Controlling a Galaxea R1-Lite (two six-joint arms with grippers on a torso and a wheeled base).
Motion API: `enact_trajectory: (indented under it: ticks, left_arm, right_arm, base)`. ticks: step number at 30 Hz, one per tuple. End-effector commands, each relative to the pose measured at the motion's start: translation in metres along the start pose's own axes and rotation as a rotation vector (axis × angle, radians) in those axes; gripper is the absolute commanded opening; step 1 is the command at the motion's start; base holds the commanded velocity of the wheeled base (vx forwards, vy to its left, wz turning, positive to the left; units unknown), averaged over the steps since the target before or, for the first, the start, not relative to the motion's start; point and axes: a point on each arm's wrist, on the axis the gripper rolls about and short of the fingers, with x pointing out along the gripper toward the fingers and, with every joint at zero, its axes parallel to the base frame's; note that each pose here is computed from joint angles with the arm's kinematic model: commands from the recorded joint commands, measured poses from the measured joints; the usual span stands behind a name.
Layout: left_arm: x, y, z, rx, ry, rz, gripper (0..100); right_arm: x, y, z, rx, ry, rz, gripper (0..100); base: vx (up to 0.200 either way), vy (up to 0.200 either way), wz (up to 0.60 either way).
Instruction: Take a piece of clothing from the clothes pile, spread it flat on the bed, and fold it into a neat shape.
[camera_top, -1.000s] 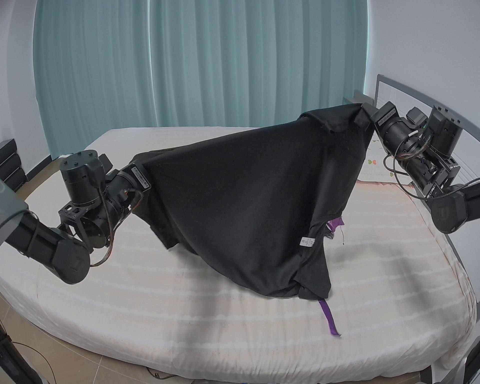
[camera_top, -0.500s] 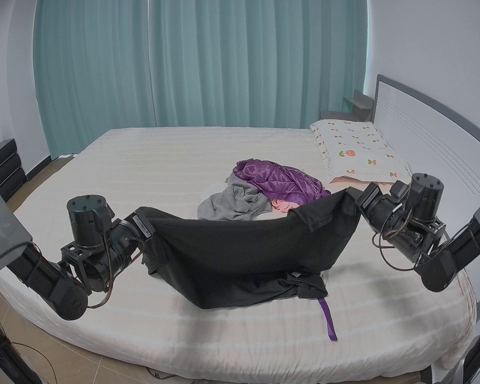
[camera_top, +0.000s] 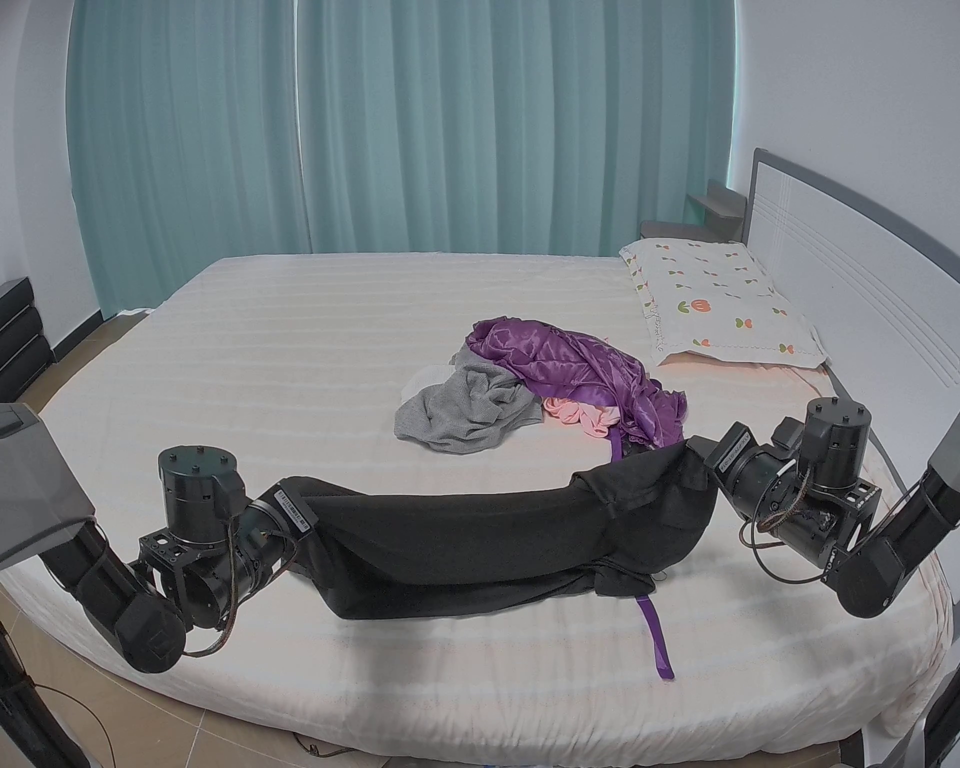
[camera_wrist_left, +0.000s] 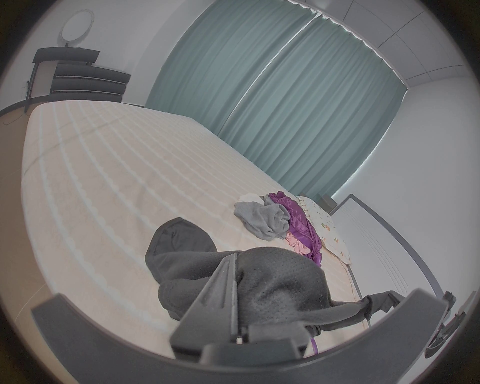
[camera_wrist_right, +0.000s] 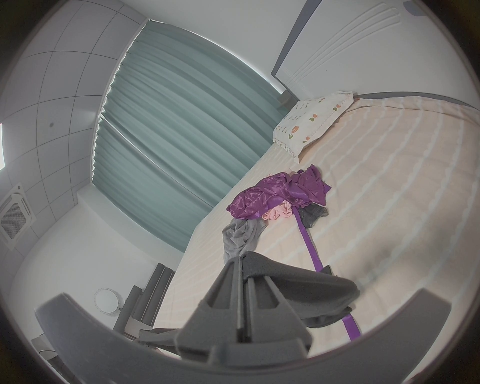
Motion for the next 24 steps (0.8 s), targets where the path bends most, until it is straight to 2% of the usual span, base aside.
enact_trajectory:
  ticks: [1,13,15,24]
  left_arm:
    - [-0.003,0.002,-0.006,0.006,0.02,0.007,0]
    - [-0.002,-0.001,-0.004,-0.007,0.004,0.003,0]
    - [-0.003,-0.001,-0.002,-0.032,0.001,-0.002,0]
    - [-0.005,-0.004,-0.001,-0.062,-0.001,-0.016,0]
  right_arm:
    - [-0.004,0.001,-0.001,-0.001,0.003,0.003,0]
    - [-0.004,0.001,-0.009,-0.007,0.026,0.0,0]
    - [-0.004,0.001,-0.01,-0.008,0.03,0.0,0]
    - [-0.005,0.004,-0.013,-0.011,0.036,0.009,0]
  base:
    - [0.0,0.0,0.0]
    - [0.0,0.0,0.0]
    - [0.0,0.0,0.0]
    - [0.0,0.2,0.0]
